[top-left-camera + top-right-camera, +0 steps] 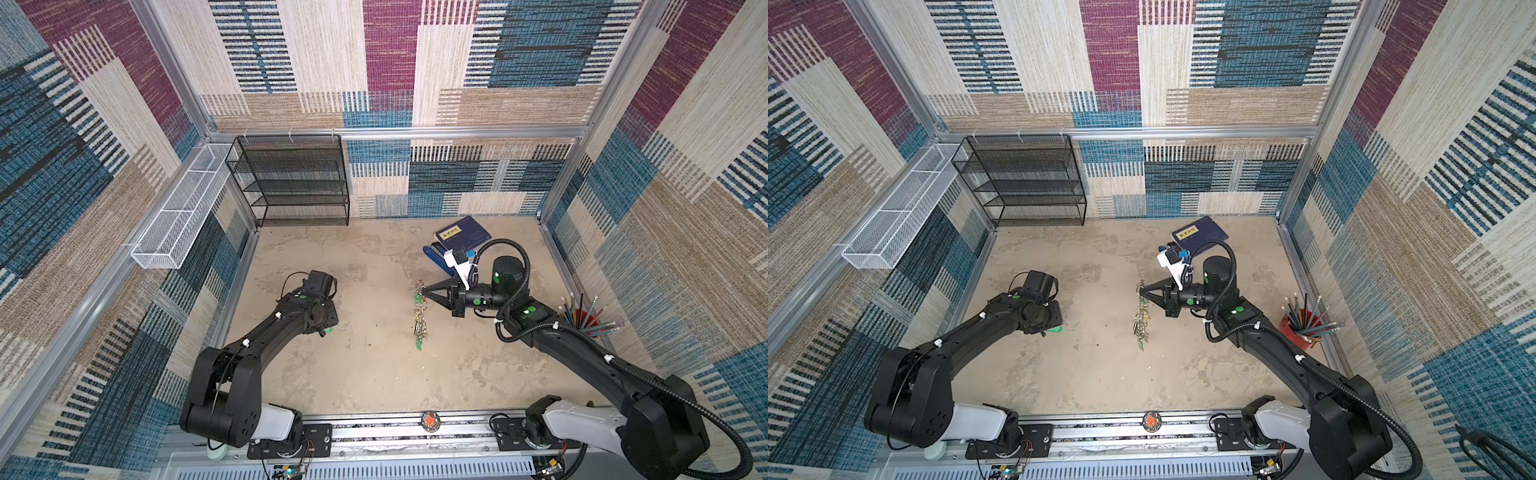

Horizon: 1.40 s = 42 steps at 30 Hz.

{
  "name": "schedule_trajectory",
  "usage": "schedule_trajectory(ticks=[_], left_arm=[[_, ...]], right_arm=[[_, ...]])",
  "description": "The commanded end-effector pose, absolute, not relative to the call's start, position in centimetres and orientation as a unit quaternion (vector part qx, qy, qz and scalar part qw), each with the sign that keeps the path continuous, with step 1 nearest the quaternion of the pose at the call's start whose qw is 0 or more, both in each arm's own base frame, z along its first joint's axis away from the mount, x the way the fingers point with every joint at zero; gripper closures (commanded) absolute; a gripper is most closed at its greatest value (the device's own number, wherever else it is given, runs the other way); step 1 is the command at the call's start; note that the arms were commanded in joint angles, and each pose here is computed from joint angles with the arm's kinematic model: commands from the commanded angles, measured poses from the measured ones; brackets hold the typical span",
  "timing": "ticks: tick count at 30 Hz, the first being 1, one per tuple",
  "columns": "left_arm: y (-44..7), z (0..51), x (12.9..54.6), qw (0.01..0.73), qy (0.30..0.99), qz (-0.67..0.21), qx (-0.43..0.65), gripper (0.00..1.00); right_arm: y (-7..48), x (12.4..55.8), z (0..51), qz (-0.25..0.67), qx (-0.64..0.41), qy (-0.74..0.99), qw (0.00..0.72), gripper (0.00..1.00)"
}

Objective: Put the keys on the keyring
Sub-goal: 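Close the left gripper on the green-tag key's tag on the table, then lift the green-tag key with the left gripper and carry it toward the plate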

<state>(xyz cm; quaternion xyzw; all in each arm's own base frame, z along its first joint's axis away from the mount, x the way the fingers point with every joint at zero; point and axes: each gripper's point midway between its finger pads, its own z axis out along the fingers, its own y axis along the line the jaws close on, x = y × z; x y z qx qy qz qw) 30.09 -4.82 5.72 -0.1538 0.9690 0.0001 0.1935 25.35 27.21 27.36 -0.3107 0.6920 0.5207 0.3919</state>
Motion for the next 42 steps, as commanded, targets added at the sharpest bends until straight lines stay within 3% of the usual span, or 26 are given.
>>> schedule_trajectory(ticks=[1,23,38,42], left_arm=[[-4.8,5.2,30.4,0.195,0.973,-0.007,-0.125,0.52],[-2.9,2.7,31.5,0.150,0.978,0.022,-0.144,0.84],[-4.9,3.5,31.9,0.155,0.977,-0.031,-0.140,1.00],[-6.1,4.0,32.5,0.158,0.978,-0.040,-0.131,1.00]], right_arm=[[27.4,25.2,29.0,0.531,-0.322,0.670,0.407,1.00],[27.6,25.5,29.0,0.529,-0.324,0.673,0.402,1.00],[27.7,25.6,28.8,0.531,-0.325,0.673,0.399,1.00],[27.8,25.6,28.8,0.531,-0.325,0.673,0.399,1.00]])
